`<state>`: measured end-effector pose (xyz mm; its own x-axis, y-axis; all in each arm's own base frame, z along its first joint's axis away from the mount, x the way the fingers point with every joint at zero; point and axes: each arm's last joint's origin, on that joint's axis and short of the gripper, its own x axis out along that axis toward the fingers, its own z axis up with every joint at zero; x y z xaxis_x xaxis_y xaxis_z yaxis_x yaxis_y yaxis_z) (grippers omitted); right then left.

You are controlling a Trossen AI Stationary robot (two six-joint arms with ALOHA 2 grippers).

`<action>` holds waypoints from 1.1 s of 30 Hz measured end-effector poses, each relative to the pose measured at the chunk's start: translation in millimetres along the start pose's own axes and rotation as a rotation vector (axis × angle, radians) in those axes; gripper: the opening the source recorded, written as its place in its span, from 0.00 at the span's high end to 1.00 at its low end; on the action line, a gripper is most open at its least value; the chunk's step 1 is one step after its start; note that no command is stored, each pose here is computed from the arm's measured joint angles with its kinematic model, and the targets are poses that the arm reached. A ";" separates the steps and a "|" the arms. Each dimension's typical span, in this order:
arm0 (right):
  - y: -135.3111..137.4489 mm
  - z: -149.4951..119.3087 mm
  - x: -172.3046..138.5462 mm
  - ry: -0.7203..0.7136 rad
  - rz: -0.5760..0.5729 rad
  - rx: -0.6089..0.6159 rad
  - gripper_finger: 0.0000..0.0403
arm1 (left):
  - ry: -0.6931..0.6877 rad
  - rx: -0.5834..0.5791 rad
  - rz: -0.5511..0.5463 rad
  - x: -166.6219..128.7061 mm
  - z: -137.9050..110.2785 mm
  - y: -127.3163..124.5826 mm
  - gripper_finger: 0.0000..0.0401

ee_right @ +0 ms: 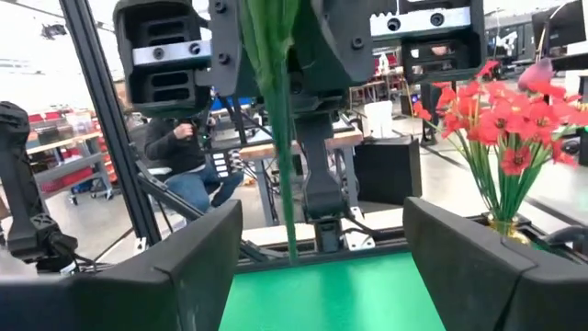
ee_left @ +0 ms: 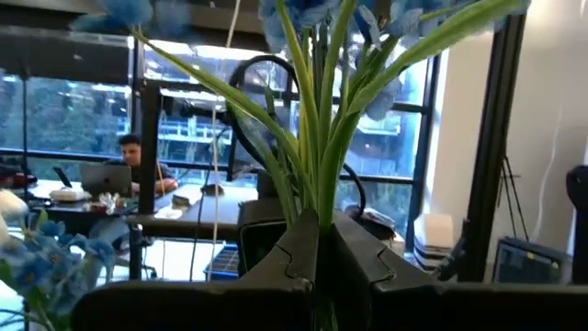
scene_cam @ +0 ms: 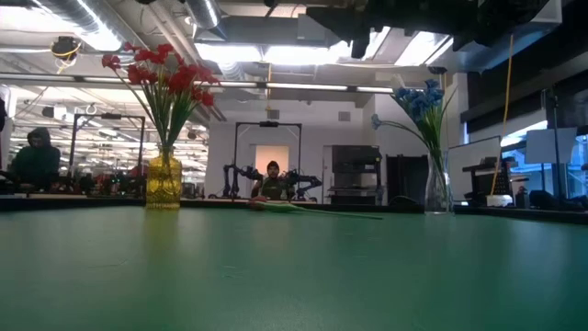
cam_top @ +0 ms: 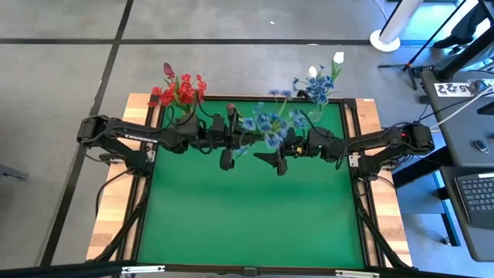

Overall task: Sort flowers into vase by color
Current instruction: Put the blue flower into the transparent vase

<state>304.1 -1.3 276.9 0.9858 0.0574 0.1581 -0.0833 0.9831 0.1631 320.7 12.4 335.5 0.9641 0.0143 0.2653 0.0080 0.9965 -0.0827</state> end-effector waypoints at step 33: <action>1.8 16.8 -1.6 -0.176 0.001 -0.011 0.70 | -0.050 -0.031 -0.002 11.3 -17.5 1.2 0.98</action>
<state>299.9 -2.6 293.2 0.9449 0.0284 0.3261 -0.0820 0.9850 0.1520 336.2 12.3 321.6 0.9496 0.0175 0.3131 0.0185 0.9936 -0.1118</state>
